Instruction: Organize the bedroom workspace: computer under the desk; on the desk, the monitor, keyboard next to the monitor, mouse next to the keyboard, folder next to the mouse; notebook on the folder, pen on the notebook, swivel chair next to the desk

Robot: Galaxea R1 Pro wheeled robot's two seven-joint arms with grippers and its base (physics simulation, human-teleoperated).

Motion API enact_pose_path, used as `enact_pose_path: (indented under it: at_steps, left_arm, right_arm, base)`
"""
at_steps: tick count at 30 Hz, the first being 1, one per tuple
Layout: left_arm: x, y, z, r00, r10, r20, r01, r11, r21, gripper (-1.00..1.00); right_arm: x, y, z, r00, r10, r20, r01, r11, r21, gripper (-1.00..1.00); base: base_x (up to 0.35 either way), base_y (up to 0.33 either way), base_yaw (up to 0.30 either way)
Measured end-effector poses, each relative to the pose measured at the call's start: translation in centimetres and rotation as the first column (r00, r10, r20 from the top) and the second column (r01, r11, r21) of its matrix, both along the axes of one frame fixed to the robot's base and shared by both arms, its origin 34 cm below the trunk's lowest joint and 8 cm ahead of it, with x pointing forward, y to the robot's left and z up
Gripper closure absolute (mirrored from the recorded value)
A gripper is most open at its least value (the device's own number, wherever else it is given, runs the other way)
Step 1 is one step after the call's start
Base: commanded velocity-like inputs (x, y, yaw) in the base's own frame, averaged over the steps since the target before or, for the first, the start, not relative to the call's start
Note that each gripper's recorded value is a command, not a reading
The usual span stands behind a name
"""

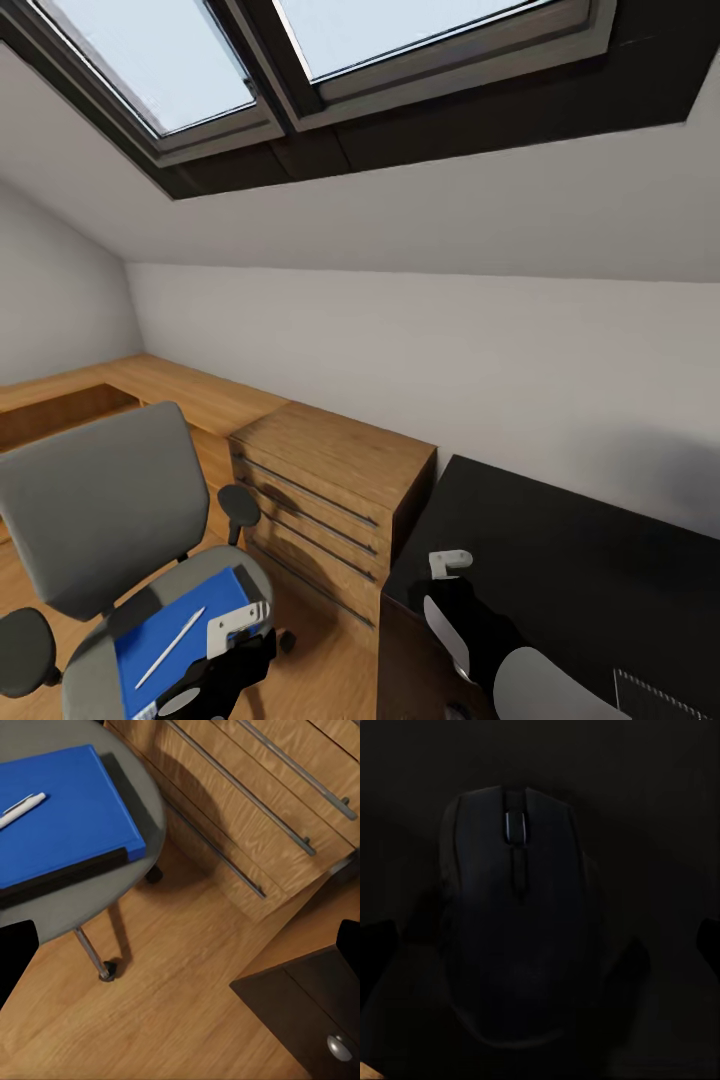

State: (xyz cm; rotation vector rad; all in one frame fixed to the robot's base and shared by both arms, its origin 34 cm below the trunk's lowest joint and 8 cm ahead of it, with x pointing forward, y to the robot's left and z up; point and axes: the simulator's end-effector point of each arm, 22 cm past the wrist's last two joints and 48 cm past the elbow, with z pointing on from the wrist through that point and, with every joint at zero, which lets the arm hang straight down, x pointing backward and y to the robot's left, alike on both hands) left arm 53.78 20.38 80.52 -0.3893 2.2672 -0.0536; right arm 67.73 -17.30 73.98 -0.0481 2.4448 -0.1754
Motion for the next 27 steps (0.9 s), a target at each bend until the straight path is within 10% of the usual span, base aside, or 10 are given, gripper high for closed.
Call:
enact_pose_path:
  at_steps: [27]
  left_arm:
    - [-0.08,0.11,-0.17,1.000,0.001,-0.003,-0.001,1.000,0.002,-1.00]
  right_arm:
    - [0.00,0.00,0.03,1.000,0.001,0.001,-0.001,1.000,-0.001,-1.00]
  base:
    - [0.012,0.000,0.000]
